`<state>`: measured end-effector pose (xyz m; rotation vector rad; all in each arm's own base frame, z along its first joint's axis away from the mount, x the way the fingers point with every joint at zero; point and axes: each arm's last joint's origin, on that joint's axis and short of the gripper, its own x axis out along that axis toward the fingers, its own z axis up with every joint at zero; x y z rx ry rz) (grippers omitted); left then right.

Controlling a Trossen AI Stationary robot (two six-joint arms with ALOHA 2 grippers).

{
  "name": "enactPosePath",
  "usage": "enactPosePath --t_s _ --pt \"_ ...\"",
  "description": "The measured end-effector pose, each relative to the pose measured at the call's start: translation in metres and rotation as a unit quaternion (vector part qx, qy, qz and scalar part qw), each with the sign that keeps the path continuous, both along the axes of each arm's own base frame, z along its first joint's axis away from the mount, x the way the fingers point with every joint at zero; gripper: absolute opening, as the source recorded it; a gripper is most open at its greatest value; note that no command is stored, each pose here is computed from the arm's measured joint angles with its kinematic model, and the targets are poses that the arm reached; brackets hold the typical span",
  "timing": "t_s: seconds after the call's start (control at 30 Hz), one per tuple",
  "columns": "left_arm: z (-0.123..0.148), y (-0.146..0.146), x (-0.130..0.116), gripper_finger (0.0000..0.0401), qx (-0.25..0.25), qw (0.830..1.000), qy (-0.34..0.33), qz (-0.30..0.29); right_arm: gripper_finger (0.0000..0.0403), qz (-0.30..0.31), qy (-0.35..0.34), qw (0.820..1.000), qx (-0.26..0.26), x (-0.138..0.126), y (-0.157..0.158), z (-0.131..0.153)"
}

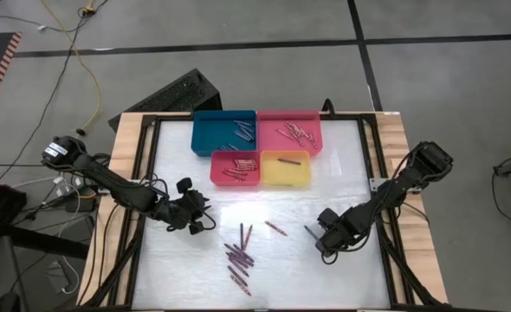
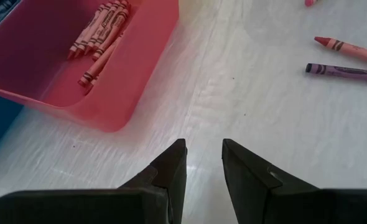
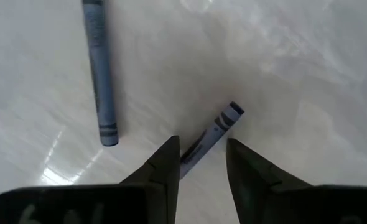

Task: Sort crayons
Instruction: Put the blue crayon into the blue bin

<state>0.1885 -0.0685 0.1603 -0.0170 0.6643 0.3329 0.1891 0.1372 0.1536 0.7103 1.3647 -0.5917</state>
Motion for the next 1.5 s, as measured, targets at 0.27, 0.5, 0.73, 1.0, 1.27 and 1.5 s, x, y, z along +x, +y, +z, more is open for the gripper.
enactPosePath --t_s 0.27,0.5,0.73,1.0,1.27,1.5 --pt "0.0 0.0 0.0 0.0094 0.0 1.0 0.0 0.0 0.0102 -0.029 0.012 0.999 0.019 -0.001 0.0 -0.001" --pt "0.0 0.0 0.0 0.0094 0.0 1.0 0.0 0.0 0.0025 -0.059 0.023 0.998 0.021 -0.002 0.0 -0.001" --pt "0.0 0.0 0.0 0.0094 0.001 1.0 0.0 -0.001 0.0008 -0.06 0.024 0.998 0.02 -0.002 -0.001 -0.001" --pt "0.0 0.0 0.0 0.0094 0.003 1.0 0.001 -0.002 0.0003 -0.045 -0.005 0.999 -0.013 0.011 -0.004 0.018" --pt "0.0 0.0 0.0 0.0094 0.011 1.0 0.004 -0.009 0.0003 -0.016 -0.009 0.995 -0.102 0.033 -0.029 0.059" --pt "0.0 0.001 0.0 0.0094 0.025 1.0 0.002 -0.003 0.0002 0.06 -0.053 0.979 -0.187 0.067 -0.076 0.088"
